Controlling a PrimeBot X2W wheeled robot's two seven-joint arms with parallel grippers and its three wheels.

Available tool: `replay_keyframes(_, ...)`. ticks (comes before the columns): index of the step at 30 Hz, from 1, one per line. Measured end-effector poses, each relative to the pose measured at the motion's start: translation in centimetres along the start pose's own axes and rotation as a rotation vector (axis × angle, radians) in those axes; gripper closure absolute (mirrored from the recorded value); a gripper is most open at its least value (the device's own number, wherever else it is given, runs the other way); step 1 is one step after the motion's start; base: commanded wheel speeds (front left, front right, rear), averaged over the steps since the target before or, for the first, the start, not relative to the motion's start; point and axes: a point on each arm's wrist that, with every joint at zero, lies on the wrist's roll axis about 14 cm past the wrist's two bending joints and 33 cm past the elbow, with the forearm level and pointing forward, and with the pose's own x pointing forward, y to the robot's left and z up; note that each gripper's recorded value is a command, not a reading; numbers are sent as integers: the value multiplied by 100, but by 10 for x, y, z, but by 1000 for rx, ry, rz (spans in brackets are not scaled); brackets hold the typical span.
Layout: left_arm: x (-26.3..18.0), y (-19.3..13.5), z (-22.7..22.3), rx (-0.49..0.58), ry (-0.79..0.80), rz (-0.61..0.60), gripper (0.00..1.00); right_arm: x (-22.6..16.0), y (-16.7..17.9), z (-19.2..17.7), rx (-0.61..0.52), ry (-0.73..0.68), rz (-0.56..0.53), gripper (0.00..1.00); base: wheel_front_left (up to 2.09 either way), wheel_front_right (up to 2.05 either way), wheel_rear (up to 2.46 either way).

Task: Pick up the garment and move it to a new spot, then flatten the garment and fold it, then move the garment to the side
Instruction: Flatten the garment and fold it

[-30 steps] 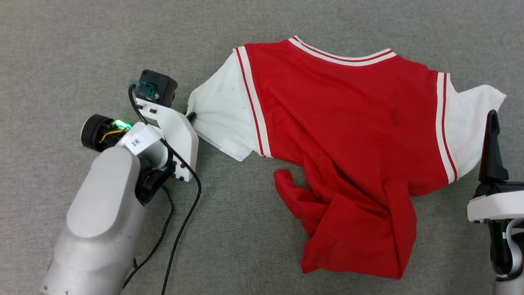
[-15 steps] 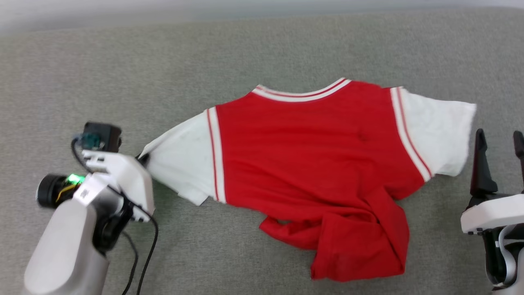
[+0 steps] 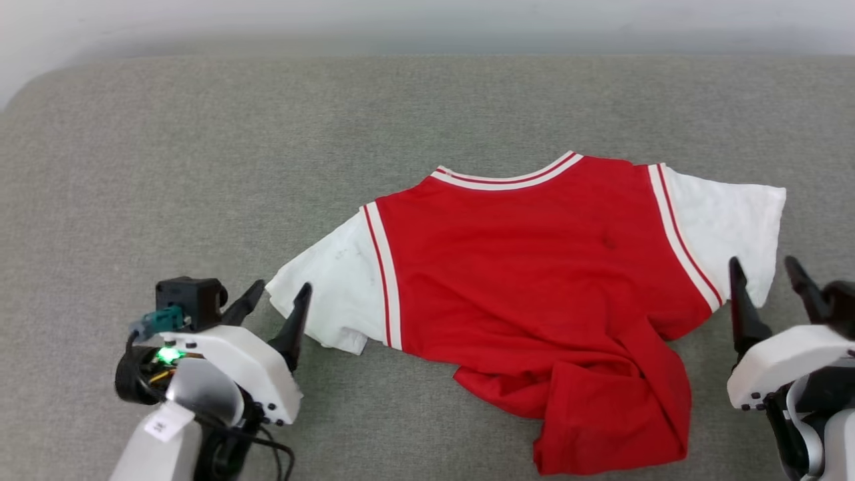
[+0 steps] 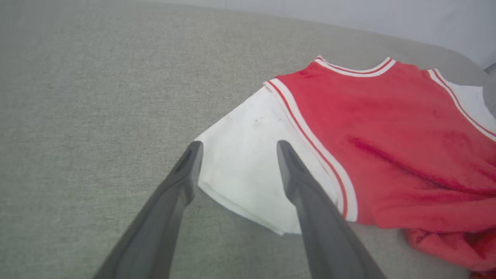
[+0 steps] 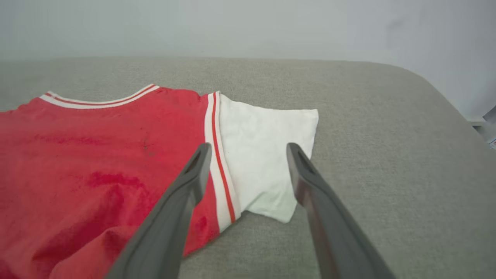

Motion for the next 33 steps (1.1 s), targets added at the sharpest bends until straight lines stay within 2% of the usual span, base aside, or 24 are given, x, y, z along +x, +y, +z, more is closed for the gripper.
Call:
replay_keyframes(2, -2, -7, 9, -37, -75, -18, 0, 4, 8, -9, -28, 68, 43, 0, 0, 0, 0)
replay_keyframes(5, -13, -3, 36, -6, -241, -20, 0, 15, 7, -15, -88, 193, 94, 0, 0, 0, 0)
replay_keyframes(6, -13, -3, 36, -6, -241, -20, 0, 15, 7, -15, -88, 193, 94, 0, 0, 0, 0)
replay_keyframes(12, -25, 6, 51, 50, -371, -7, 0, 43, -3, -11, -100, 415, 119, 0, 0, 0, 0)
replay_keyframes(16, -26, 10, 49, 53, -380, -2, 0, 55, -16, -23, -155, 613, 106, 0, 0, 0, 0)
replay_keyframes(18, -23, 12, 48, 5, -380, -1, 0, 64, -23, -26, -162, 680, 91, 0, 0, 0, 0)
replay_keyframes(27, -18, 30, 37, 0, -345, 45, 0, 111, -41, -38, -186, 796, 8, 0, 0, 0, 0)
replay_keyframes(33, -18, 41, 33, 6, -336, 79, 0, 125, -37, -64, -173, 850, 3, 0, 0, 0, 0)
